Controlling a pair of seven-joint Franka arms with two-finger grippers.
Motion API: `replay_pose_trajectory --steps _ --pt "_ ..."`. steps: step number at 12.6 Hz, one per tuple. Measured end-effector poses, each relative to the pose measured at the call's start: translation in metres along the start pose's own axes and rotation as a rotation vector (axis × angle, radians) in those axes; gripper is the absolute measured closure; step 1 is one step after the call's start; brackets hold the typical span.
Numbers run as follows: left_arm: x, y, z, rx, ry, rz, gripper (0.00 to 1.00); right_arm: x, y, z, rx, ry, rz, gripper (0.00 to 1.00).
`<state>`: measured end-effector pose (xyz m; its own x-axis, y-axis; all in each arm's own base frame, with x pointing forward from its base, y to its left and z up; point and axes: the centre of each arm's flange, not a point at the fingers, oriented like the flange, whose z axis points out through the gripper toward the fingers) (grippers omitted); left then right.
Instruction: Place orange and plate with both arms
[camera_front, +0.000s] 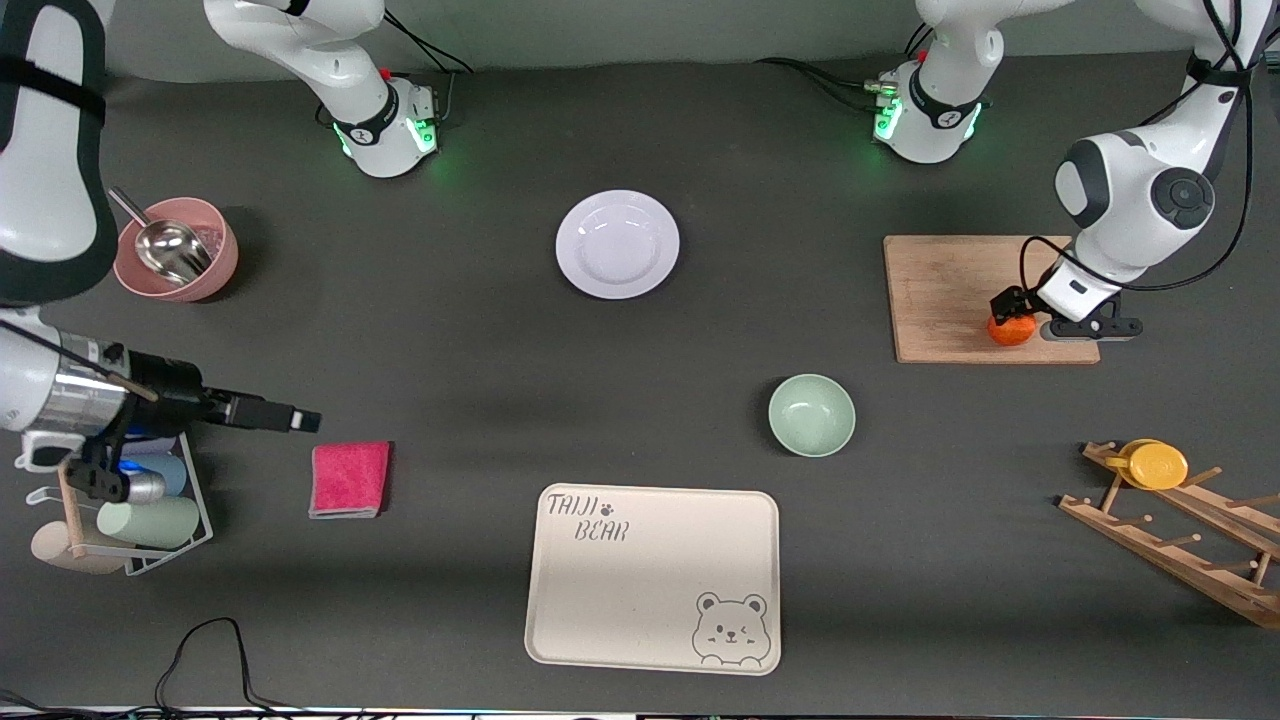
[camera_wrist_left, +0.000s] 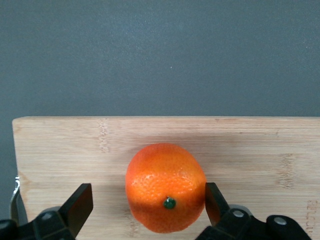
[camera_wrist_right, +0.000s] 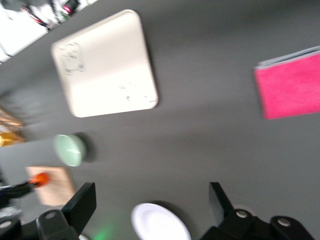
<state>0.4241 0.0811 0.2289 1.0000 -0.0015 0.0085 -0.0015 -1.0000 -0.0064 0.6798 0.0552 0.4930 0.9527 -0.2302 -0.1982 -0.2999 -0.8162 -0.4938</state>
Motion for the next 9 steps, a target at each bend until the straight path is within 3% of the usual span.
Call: replay_pose_trajectory --steps 3,7,9 --pt "-0.001 0.002 0.006 -0.005 -0.003 -0.003 0.00 0.037 0.033 0.044 0.213 -0.073 0.131 0.00" --pt "0.001 0.010 0.016 -0.017 0.008 -0.013 0.00 0.056 0.046 0.107 0.352 -0.163 0.227 0.00" --pt "0.001 0.013 0.020 -0.019 0.009 -0.011 0.03 0.054 0.053 0.139 0.456 -0.220 0.302 0.00"
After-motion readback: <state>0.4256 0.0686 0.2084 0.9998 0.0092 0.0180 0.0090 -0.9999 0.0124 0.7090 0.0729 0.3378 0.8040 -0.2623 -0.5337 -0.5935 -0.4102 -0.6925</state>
